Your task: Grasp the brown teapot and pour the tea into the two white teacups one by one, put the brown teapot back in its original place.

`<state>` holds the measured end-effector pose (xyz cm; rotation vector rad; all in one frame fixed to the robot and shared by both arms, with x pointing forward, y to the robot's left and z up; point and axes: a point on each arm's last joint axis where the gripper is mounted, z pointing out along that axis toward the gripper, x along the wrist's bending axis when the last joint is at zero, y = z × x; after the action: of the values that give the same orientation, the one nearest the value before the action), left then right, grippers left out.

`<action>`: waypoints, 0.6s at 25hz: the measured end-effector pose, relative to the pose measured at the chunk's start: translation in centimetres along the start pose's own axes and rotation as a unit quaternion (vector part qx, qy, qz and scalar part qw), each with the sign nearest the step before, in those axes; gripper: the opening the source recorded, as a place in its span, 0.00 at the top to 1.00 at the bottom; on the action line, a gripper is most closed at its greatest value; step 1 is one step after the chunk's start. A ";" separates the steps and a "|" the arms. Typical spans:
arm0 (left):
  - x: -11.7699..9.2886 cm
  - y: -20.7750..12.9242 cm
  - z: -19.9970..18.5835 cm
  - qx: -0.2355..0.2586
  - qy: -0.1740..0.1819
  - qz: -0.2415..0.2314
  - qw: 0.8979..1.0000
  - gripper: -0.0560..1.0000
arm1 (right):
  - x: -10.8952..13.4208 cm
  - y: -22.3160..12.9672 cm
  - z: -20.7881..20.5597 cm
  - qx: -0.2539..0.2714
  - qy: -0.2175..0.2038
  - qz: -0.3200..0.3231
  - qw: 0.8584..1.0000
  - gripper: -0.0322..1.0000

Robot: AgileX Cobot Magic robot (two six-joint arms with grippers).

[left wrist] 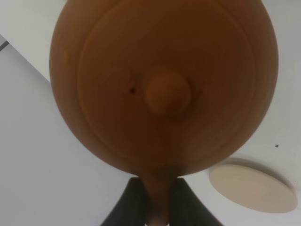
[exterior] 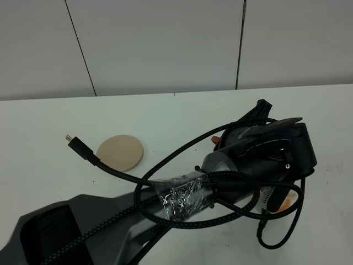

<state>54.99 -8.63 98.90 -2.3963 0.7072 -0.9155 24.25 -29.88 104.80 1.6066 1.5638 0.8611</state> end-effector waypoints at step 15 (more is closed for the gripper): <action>0.0 0.0 0.0 0.000 0.000 0.000 1.000 0.79 | 0.0 0.0 0.0 0.000 0.000 0.000 1.000 0.74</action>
<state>54.99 -8.63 98.90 -2.3963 0.7072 -0.9155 24.25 -29.88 104.80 1.6066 1.5638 0.8611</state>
